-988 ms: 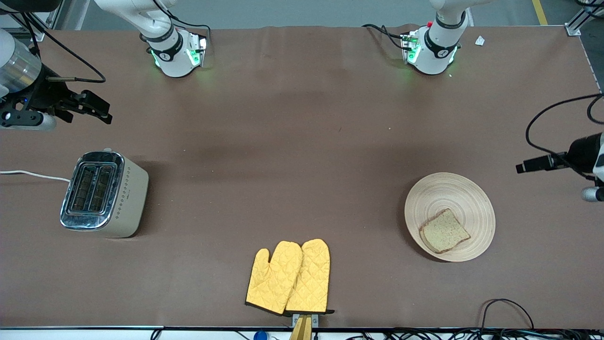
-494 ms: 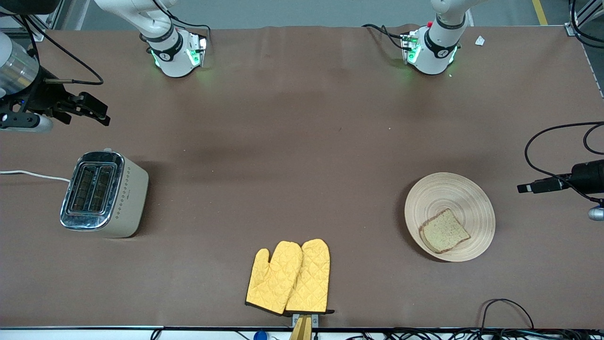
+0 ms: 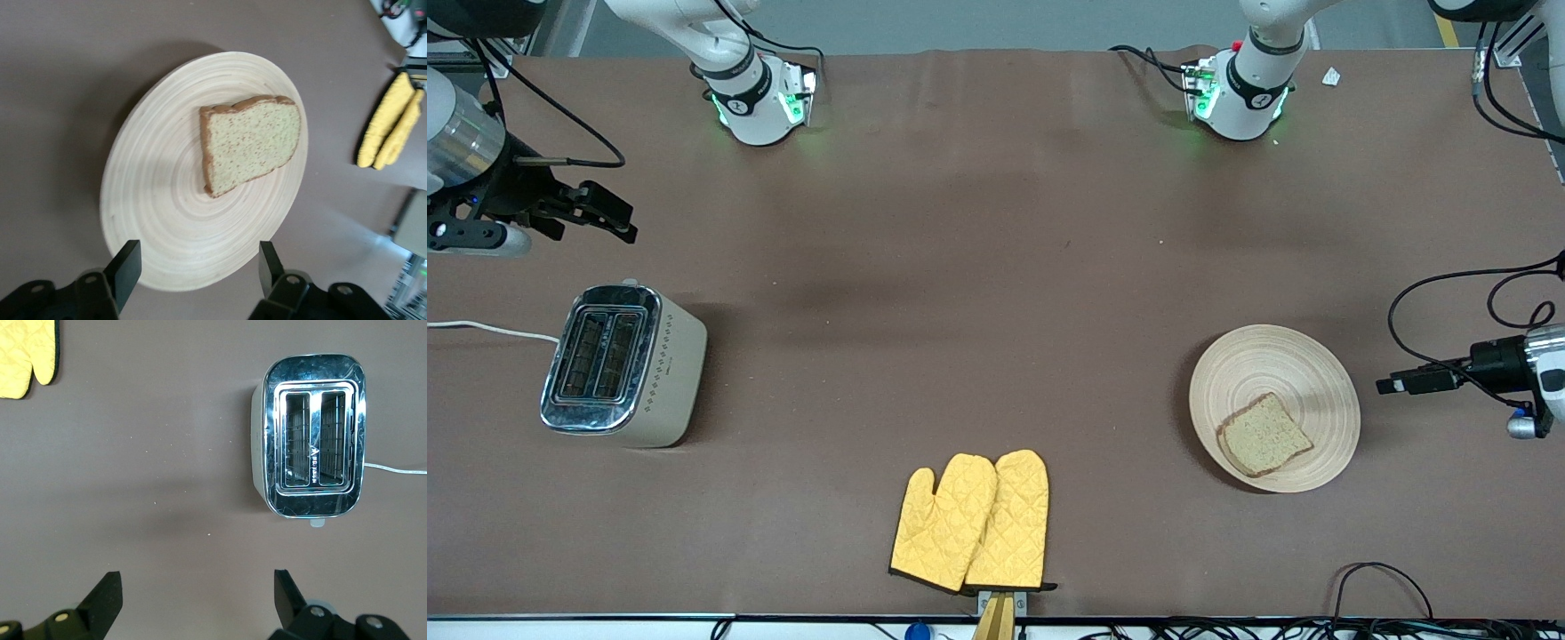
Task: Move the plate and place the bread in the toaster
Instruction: 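Move the left gripper down toward the wooden plate's rim, then grip the plate rim with the left gripper and slide it inward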
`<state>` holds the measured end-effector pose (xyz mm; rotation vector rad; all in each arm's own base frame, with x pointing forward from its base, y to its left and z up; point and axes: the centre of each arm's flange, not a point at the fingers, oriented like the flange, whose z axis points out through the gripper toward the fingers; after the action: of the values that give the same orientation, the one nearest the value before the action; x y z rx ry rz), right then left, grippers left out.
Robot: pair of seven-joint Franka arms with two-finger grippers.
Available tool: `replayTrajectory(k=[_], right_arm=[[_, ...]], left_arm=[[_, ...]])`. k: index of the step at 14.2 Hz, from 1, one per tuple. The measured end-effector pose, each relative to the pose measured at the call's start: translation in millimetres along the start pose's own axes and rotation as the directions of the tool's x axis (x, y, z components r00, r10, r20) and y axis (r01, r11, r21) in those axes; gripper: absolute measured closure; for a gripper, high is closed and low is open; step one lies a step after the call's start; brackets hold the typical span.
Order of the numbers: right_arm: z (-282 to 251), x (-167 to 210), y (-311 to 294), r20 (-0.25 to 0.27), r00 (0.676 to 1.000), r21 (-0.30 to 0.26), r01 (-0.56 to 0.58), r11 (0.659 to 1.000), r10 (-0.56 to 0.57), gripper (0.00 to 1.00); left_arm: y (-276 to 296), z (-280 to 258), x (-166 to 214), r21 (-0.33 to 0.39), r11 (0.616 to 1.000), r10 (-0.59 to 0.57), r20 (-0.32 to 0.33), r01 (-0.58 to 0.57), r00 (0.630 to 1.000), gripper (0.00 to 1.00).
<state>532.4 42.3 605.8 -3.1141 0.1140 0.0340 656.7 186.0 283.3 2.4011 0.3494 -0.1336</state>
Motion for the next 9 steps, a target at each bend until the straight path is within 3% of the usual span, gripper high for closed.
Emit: replayTrajectory(k=[9], right_arm=[[4,2,-1,0.002,1.0,-0.001,0.0,1.0,0.0,0.0]], left_arm=[[-109,34,8,-0.215,0.969,0.109,-0.076,-0.123,0.991,0.33]])
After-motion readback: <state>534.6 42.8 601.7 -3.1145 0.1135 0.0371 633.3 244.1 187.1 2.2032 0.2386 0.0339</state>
